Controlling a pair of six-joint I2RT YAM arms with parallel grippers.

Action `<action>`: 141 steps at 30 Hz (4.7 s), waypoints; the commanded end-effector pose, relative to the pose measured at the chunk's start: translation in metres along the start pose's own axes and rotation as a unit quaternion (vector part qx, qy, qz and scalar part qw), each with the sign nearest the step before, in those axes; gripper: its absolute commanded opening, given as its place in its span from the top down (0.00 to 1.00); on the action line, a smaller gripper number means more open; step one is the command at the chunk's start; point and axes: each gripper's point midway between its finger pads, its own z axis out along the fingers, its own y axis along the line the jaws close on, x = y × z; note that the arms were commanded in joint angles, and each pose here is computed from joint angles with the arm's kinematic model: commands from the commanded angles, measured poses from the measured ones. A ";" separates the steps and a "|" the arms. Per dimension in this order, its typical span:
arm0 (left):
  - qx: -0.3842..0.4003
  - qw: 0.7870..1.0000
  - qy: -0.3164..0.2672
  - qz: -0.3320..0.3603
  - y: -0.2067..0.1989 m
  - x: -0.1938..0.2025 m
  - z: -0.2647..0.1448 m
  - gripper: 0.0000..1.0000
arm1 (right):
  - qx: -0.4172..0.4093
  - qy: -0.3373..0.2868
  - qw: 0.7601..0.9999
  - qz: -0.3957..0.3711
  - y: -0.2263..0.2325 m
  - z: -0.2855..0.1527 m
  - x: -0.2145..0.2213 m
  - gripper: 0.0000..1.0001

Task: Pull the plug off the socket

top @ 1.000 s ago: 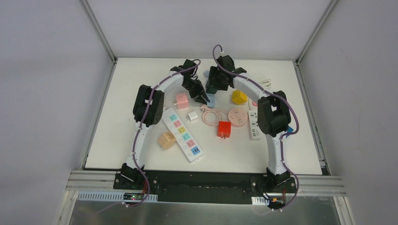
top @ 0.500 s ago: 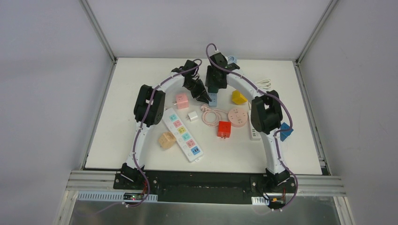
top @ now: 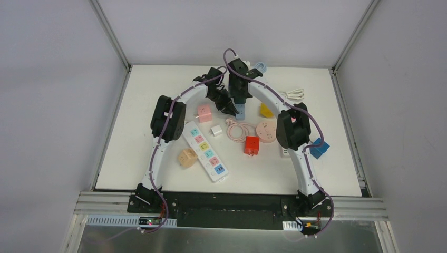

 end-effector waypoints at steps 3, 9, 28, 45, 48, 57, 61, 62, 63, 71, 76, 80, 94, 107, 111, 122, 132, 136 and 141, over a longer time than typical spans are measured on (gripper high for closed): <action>-0.053 0.998 -0.021 -0.007 0.025 -0.007 0.026 0.87 | -0.164 -0.027 0.984 0.064 0.048 -0.089 -0.053 1.00; -0.050 0.998 -0.023 -0.008 0.023 -0.009 0.027 0.86 | -0.218 0.014 0.969 0.117 0.049 -0.095 -0.050 1.00; 0.041 0.997 -0.063 -0.008 -0.004 -0.022 0.042 0.66 | -0.121 -0.002 0.991 0.050 0.036 -0.061 -0.020 1.00; 0.001 0.998 -0.055 -0.008 0.004 -0.012 0.044 0.79 | -0.070 -0.047 0.996 -0.021 0.010 -0.065 -0.034 1.00; 0.006 0.999 -0.047 -0.014 0.003 -0.011 0.047 0.80 | -0.032 -0.051 0.997 -0.045 -0.001 -0.052 -0.026 1.00; 0.009 0.999 -0.040 -0.023 0.002 -0.011 0.049 0.80 | -0.175 0.000 0.982 0.065 0.020 -0.066 -0.028 1.00; 0.004 0.999 -0.040 -0.019 0.002 -0.011 0.047 0.81 | -0.272 0.024 0.951 0.143 0.023 -0.075 -0.042 1.00; 0.004 0.999 -0.041 -0.018 0.002 -0.011 0.047 0.81 | -0.284 0.032 0.947 0.149 0.025 -0.076 -0.041 1.00; 0.004 0.999 -0.041 -0.016 0.002 -0.011 0.047 0.81 | -0.293 0.038 0.943 0.152 0.028 -0.077 -0.040 1.00; -0.022 0.999 -0.037 -0.022 0.004 -0.012 0.043 0.81 | -0.112 -0.062 0.992 -0.003 0.011 -0.056 -0.030 1.00; -0.022 0.999 -0.034 -0.029 0.005 -0.011 0.044 0.81 | -0.114 -0.080 0.990 -0.005 0.016 -0.069 -0.038 1.00; -0.016 0.999 -0.032 -0.034 0.003 -0.011 0.046 0.81 | -0.209 -0.044 0.975 0.056 0.033 -0.100 -0.052 1.00; -0.015 0.999 -0.031 -0.027 0.003 -0.011 0.046 0.81 | -0.358 0.101 0.894 0.249 0.023 -0.096 -0.043 1.00; -0.006 0.999 -0.018 -0.037 0.002 -0.007 0.049 0.68 | -0.009 0.008 0.999 0.053 -0.014 -0.053 -0.017 1.00; -0.008 0.999 -0.017 -0.040 0.002 -0.006 0.049 0.68 | 0.022 0.022 0.998 0.048 -0.016 -0.056 -0.019 1.00; 0.011 0.999 -0.029 -0.017 -0.011 -0.010 0.039 0.66 | 0.002 0.000 0.997 0.082 -0.028 -0.074 -0.033 1.00; 0.136 0.984 -0.084 0.079 -0.073 -0.024 -0.028 0.43 | -0.038 -0.027 0.981 0.190 -0.077 -0.066 -0.047 0.99; 0.155 0.974 -0.108 0.124 -0.086 -0.021 -0.063 0.38 | -0.086 -0.019 0.974 0.209 -0.076 -0.058 -0.047 0.97; 0.128 0.967 -0.153 0.158 -0.077 -0.021 -0.108 0.36 | -0.209 -0.015 0.958 0.198 -0.036 -0.072 -0.051 0.90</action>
